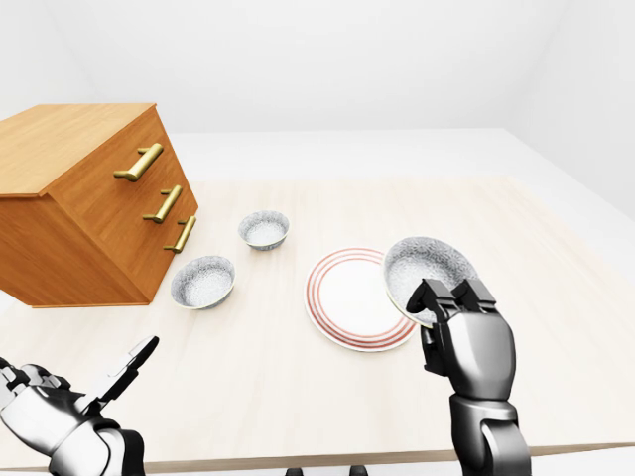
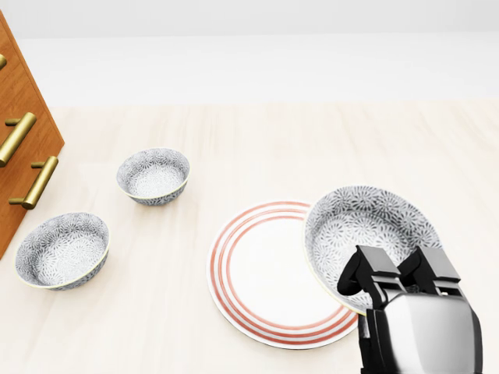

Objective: Put the bowl at the front on the plate.

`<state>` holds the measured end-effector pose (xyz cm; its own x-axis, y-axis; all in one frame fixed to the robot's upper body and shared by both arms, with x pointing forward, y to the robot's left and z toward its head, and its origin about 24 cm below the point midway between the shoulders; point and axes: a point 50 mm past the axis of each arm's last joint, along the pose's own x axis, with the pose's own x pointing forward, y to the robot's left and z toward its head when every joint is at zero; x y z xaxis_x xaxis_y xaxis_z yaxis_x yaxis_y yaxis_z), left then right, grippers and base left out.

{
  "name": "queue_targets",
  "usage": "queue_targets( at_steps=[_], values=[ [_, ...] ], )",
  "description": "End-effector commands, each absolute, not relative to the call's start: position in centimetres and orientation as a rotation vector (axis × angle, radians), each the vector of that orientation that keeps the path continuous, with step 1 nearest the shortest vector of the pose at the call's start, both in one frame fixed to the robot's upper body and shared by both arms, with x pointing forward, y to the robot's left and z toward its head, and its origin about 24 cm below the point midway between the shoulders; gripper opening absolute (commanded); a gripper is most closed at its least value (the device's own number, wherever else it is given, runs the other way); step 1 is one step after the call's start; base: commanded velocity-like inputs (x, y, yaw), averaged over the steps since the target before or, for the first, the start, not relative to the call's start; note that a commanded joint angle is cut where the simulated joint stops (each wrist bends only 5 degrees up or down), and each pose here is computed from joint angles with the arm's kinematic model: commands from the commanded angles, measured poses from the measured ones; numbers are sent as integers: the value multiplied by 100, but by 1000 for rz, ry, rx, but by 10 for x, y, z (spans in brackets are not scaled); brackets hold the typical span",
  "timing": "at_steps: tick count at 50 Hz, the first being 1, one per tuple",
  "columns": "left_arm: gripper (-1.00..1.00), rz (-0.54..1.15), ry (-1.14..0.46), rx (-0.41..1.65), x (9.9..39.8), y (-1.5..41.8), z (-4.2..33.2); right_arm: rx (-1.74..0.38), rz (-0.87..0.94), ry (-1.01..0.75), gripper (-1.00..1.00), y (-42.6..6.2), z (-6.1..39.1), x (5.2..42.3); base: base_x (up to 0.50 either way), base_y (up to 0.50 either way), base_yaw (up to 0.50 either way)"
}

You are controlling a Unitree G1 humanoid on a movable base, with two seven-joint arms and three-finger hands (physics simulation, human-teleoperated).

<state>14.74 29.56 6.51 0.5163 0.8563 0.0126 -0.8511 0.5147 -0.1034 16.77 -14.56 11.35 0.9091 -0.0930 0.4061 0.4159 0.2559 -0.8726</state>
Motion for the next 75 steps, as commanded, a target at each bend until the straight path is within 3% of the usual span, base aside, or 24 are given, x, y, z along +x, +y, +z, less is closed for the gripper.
queue_targets(
  at_steps=[1, 8, 44, 75],
  values=[
    [100, 1027, -91, -86, 145, 296, 71, -1334, -338, -293, -100, -142, 110, 174, 0, 0, 0],
    [100, 1020, -66, -91, 147, 295, 65, -1578, -245, -296, -100, -124, 110, 192, 0, 0, 0],
    [100, 1027, -102, -87, 144, 295, 73, -1470, -182, -358, -100, -94, 105, 236, 0, 0, 0],
    [100, 1024, -92, -89, 144, 295, 71, -1348, -174, -343, -100, -96, 81, 232, 0, 0, 0]
  ],
)
